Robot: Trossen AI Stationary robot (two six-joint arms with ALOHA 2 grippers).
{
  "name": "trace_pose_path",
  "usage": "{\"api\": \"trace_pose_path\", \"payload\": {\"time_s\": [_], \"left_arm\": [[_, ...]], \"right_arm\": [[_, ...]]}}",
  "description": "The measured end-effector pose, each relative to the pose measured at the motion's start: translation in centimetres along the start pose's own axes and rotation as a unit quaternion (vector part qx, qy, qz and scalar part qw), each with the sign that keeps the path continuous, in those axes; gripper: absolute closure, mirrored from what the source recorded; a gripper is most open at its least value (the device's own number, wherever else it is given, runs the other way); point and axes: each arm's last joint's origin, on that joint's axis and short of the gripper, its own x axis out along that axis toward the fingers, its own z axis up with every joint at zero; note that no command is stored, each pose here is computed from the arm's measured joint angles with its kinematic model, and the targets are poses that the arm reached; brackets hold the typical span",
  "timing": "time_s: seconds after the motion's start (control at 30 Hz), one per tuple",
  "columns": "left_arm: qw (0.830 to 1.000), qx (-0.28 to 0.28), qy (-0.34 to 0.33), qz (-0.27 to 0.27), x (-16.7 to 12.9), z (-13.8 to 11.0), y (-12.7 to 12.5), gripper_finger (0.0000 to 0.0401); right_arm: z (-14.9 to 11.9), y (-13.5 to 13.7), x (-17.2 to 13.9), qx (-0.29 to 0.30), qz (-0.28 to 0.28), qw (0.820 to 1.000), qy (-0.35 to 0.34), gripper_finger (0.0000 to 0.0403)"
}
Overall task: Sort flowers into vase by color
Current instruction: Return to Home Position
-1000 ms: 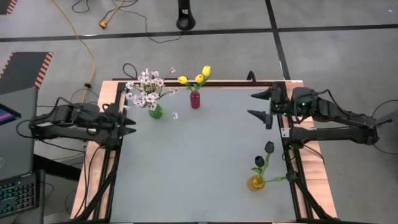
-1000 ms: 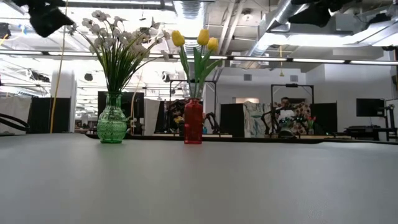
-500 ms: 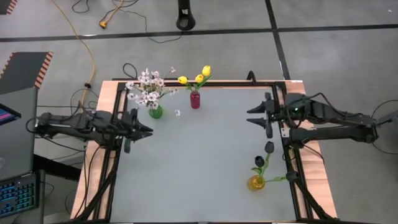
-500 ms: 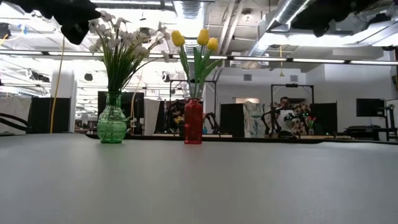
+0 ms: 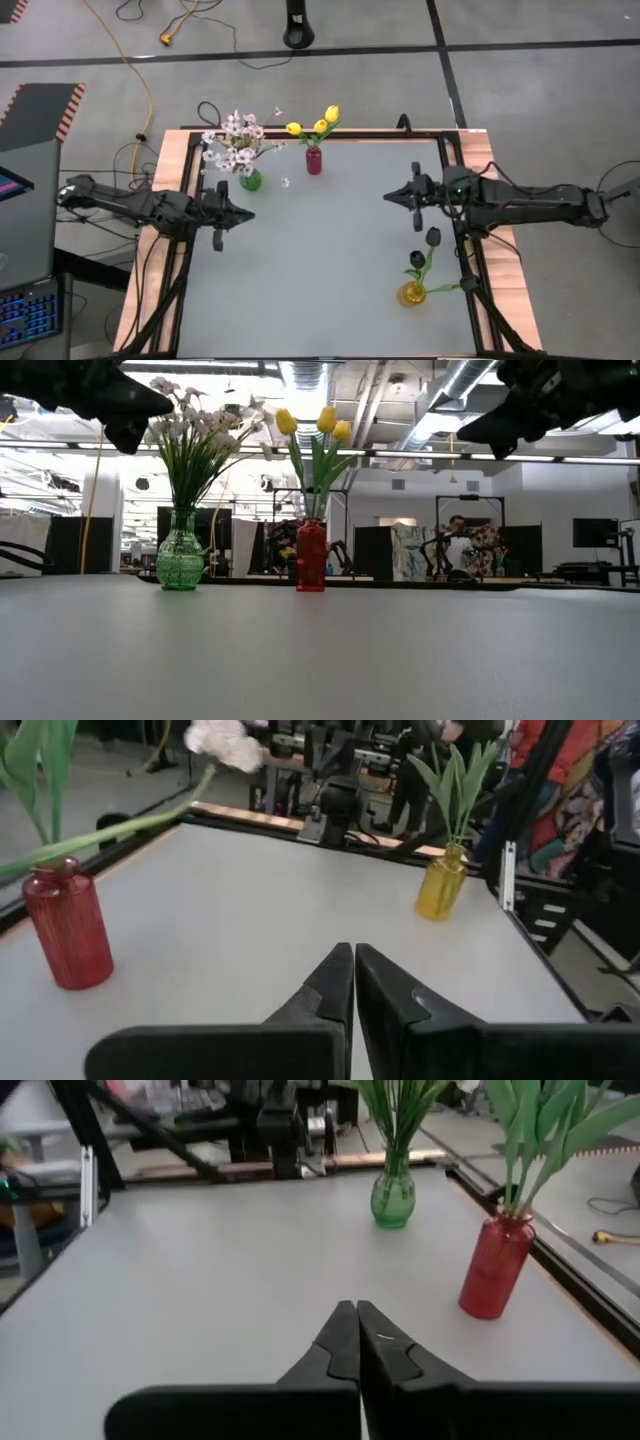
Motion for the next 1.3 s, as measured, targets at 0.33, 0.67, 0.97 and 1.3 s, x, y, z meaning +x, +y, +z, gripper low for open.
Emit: {"api": "trace_pose_path", "payload": {"time_s": [0.33, 0.67, 0.97, 1.3], "left_arm": [[0.995, 0.077, -0.054, 0.011, 1.6, -2.6, 0.1, 0.0401], [0.981, 0.164, -0.062, 0.088, 2.0, -3.0, 1.7, 0.0401], [0.981, 0.156, -0.040, 0.107, 0.8, -3.3, 2.7, 0.0401], [0.983, 0.142, -0.036, 0.109, -1.4, -3.8, 3.1, 0.0401]], "right_arm": [[-2.4, 0.1, 1.6, 0.018, 0.031, 0.999, -0.030, 0.0353], [-3.4, -1.2, 2.0, 0.008, 0.010, 1.000, -0.007, 0.0379], [-3.5, -2.1, 0.9, 0.019, 0.011, 1.000, 0.001, 0.0366], [-3.4, -2.0, -0.1, 0.015, 0.009, 1.000, -0.002, 0.0369]]}}
